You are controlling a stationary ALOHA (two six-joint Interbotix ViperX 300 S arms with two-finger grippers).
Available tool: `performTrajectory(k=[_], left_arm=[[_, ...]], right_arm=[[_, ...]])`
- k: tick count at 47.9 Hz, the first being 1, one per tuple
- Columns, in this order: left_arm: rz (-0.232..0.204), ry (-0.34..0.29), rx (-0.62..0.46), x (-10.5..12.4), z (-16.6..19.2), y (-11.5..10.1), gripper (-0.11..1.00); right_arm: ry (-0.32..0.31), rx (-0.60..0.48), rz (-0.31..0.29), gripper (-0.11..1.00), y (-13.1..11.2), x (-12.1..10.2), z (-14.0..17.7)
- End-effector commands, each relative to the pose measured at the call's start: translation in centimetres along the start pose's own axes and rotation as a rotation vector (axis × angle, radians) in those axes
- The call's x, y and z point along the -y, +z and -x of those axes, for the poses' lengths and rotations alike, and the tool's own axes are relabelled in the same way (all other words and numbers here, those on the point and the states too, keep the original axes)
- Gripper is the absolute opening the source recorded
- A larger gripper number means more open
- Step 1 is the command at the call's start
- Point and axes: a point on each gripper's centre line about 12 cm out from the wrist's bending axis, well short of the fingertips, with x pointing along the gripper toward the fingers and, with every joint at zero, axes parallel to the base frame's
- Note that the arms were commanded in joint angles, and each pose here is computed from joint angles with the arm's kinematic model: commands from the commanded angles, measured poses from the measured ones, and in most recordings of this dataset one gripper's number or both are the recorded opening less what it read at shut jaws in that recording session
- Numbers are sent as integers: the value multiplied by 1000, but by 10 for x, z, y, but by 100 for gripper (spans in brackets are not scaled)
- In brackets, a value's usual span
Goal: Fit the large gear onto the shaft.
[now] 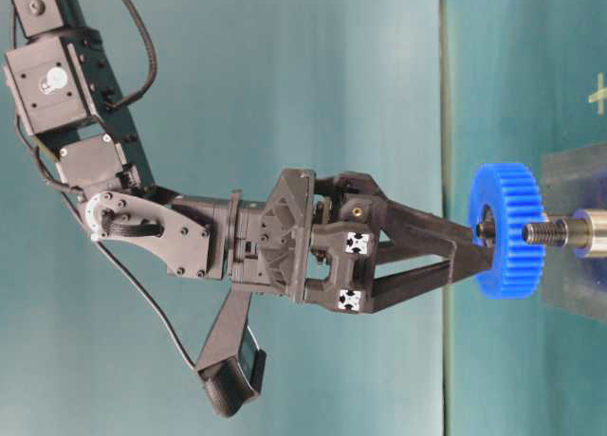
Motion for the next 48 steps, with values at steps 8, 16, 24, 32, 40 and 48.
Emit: performTrajectory(k=[8, 16, 24, 32, 40, 48], left_arm=[[-2, -1, 21, 1, 1, 6, 0], [-1, -2, 23, 1, 1, 6, 0], [0, 0, 20, 0, 1, 5, 0], [0, 2, 20, -1, 1, 5, 0], [2, 2, 25, -1, 1, 7, 0], [0, 2, 26, -1, 1, 8, 0]], right_arm=[[6, 65, -16, 72, -1, 4, 30], [4, 48, -18, 72, -9, 6, 32], [30, 36, -32, 72, -18, 4, 22], [64, 73, -49, 72, -15, -1, 13], [62, 88, -60, 72, -14, 4, 18], [66, 92, -53, 72, -13, -1, 22]])
